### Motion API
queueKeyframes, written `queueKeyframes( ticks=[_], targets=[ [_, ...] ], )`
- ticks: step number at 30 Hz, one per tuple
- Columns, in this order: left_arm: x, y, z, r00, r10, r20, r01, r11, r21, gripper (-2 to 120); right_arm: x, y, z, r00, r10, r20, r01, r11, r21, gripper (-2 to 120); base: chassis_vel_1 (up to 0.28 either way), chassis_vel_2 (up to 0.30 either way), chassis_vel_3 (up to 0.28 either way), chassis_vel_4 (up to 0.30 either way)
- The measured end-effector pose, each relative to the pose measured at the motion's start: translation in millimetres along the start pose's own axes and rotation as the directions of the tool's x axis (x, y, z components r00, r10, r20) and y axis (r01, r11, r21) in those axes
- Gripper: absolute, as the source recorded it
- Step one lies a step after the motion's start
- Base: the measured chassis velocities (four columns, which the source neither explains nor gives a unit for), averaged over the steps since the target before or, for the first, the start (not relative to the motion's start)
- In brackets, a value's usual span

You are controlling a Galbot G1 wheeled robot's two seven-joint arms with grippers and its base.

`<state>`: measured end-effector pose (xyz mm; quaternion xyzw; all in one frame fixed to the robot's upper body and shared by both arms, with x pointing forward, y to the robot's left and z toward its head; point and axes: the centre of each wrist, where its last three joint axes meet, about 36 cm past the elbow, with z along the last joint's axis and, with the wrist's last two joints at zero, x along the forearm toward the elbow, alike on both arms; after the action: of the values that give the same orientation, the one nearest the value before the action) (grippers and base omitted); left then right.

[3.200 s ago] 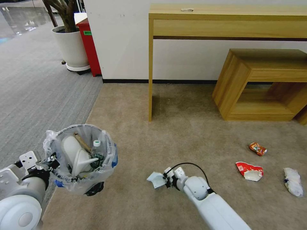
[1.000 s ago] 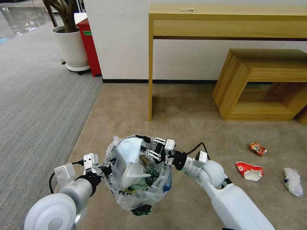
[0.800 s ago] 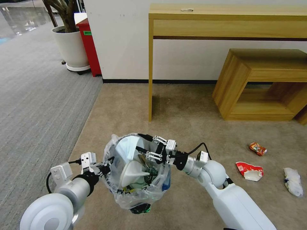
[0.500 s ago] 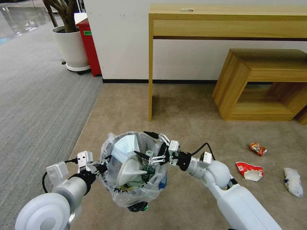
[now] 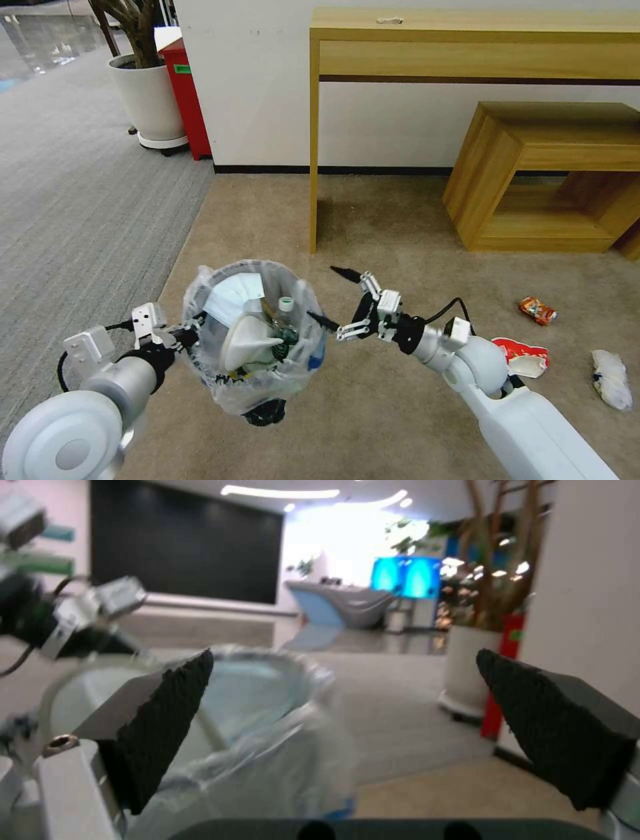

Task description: Pick up the trash bin and place the garbage on the floor into it.

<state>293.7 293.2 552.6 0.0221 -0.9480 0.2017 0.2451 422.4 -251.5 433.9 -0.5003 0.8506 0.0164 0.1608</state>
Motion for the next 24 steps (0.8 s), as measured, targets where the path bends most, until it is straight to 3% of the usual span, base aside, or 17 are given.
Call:
queueKeyframes(
  ticks=[3,4,5,7,8,11,12,15,16,18,19,24],
  targets=[
    [0,6.3,-4.1,0.995,-0.088,0.057,0.089,0.996,-0.023,1,22,-8,-21,0.988,0.149,0.039,-0.151,0.987,0.058,100,0.000,0.000,0.000,0.000],
    [0,6.3,-4.1,0.995,-0.088,0.057,0.089,0.996,-0.023,1,22,-8,-21,0.988,0.149,0.039,-0.151,0.987,0.058,100,0.000,0.000,0.000,0.000],
    [0,7.5,-4.6,0.992,-0.106,0.064,0.107,0.994,-0.021,1,29,-7,-25,0.973,0.224,0.047,-0.227,0.971,0.069,100,0.000,0.000,0.000,0.000],
    [1,10.3,-4.7,0.985,-0.156,0.079,0.158,0.987,-0.019,1,49,1,-30,0.902,0.429,0.045,-0.432,0.898,0.087,100,0.000,0.000,0.000,0.000],
    [1,10.3,-4.7,0.985,-0.156,0.079,0.158,0.987,-0.019,1,49,1,-30,0.902,0.429,0.045,-0.432,0.898,0.087,100,0.000,0.000,0.000,0.000],
    [-2,14.1,-2.4,0.970,-0.221,0.103,0.226,0.973,-0.041,1,72,17,-29,0.747,0.665,0.007,-0.660,0.741,0.122,100,0.000,0.000,0.000,0.000],
    [-2,14.1,-2.4,0.970,-0.221,0.103,0.226,0.973,-0.041,1,72,17,-29,0.747,0.665,0.007,-0.660,0.741,0.122,100,0.000,0.000,0.000,0.000],
    [-2,15.2,-1.3,0.961,-0.244,0.127,0.253,0.966,-0.062,1,86,35,-30,0.555,0.832,-0.014,-0.823,0.551,0.137,100,0.000,0.000,0.000,0.000],
    [-2,15.2,-1.3,0.961,-0.244,0.127,0.253,0.966,-0.062,1,86,35,-30,0.555,0.832,-0.014,-0.823,0.551,0.137,100,0.000,0.000,0.000,0.000],
    [-4,17.2,-0.9,0.956,-0.255,0.143,0.268,0.960,-0.078,1,95,42,-36,0.485,0.875,-0.004,-0.865,0.480,0.146,100,0.000,0.000,0.000,0.000],
    [-5,18.3,-0.5,0.954,-0.259,0.149,0.274,0.958,-0.087,1,99,43,-41,0.467,0.884,0.008,-0.874,0.460,0.155,100,0.000,0.000,0.000,0.000],
    [-6,19.5,1.6,0.956,-0.250,0.152,0.267,0.959,-0.097,1,107,48,-57,0.454,0.889,0.053,-0.880,0.438,0.182,100,0.000,0.000,0.000,0.000]
  ],
)
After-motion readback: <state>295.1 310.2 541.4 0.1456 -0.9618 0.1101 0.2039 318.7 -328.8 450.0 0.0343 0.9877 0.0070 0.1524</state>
